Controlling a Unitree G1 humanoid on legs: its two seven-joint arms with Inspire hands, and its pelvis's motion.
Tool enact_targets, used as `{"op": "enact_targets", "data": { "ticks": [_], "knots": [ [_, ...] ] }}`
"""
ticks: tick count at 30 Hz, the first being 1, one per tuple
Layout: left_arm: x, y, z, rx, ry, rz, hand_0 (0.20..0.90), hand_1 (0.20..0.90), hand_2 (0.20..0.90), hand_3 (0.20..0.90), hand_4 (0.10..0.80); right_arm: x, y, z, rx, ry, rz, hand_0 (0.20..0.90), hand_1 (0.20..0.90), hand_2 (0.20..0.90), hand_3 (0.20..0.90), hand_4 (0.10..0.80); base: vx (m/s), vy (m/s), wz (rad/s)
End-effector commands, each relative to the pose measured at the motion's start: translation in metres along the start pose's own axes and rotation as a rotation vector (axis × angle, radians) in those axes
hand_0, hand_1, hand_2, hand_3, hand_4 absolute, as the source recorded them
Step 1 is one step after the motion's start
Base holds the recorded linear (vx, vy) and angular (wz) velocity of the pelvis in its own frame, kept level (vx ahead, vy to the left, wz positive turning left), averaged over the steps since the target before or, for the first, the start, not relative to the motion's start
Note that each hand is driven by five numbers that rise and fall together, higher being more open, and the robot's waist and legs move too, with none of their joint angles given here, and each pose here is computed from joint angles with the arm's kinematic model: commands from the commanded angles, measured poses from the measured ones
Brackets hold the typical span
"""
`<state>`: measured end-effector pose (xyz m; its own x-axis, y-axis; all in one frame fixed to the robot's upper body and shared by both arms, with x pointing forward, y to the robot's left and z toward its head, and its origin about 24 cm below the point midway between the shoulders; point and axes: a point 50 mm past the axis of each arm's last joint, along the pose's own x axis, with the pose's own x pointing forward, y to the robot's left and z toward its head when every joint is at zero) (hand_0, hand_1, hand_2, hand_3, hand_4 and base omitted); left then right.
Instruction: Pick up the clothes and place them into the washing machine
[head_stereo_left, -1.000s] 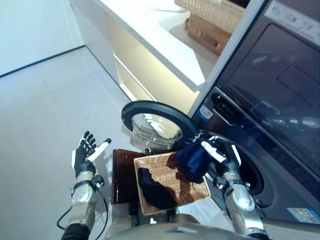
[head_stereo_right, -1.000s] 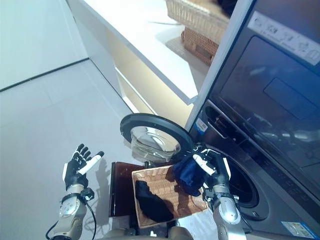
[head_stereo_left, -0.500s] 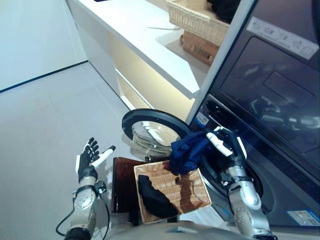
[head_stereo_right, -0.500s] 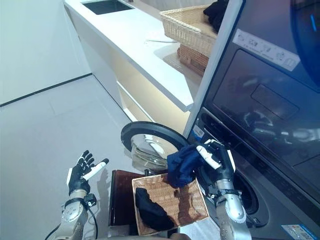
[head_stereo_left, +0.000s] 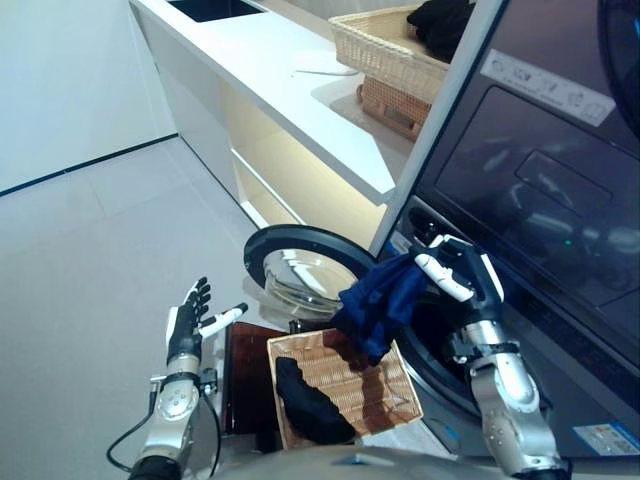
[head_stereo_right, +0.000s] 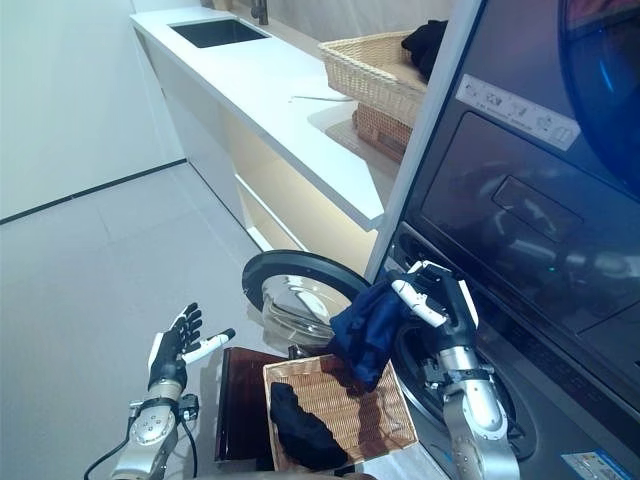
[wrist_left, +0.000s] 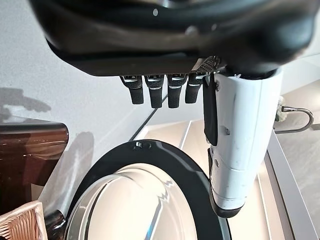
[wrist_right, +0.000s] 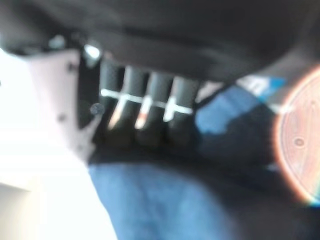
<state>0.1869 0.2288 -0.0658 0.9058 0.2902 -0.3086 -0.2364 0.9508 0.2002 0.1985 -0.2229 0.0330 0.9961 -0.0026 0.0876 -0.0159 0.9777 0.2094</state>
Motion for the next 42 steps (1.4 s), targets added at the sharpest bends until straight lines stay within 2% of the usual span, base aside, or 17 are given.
{"op": "enact_targets", "data": {
  "ticks": [1, 9, 17, 28, 42],
  "knots": [
    [0.023, 0.003, 0.034, 0.029, -0.162, -0.013, 0.900, 0.900, 0.900, 0.900, 0.800, 0.010, -0.002, 0.028, -0.021, -0.166, 0.001, 0.200, 0.200, 0.200, 0.200, 0.300, 0.000, 0.000, 0.00],
    [0.024, 0.001, 0.033, 0.038, -0.158, -0.015, 0.900, 0.900, 0.900, 0.900, 0.800, 0.003, 0.001, 0.017, 0.042, -0.128, 0.000, 0.200, 0.200, 0.200, 0.200, 0.300, 0.000, 0.000, 0.00],
    [0.027, -0.005, 0.037, 0.182, -0.183, -0.099, 0.900, 0.900, 0.900, 0.900, 0.800, 0.009, 0.011, 0.045, 0.038, -0.238, 0.094, 0.200, 0.200, 0.200, 0.200, 0.300, -0.002, 0.000, 0.00],
    [0.030, -0.042, 0.047, 0.158, -0.209, -0.247, 0.900, 0.900, 0.900, 0.900, 0.800, 0.033, 0.040, 0.069, 0.031, -0.314, 0.277, 0.200, 0.200, 0.200, 0.200, 0.300, -0.015, 0.001, 0.03],
    [0.029, -0.069, 0.052, 0.049, -0.187, -0.334, 0.900, 0.900, 0.900, 0.900, 0.800, 0.055, 0.079, 0.087, 0.047, -0.366, 0.439, 0.200, 0.200, 0.200, 0.200, 0.300, -0.009, 0.001, 0.01]
  ]
}}
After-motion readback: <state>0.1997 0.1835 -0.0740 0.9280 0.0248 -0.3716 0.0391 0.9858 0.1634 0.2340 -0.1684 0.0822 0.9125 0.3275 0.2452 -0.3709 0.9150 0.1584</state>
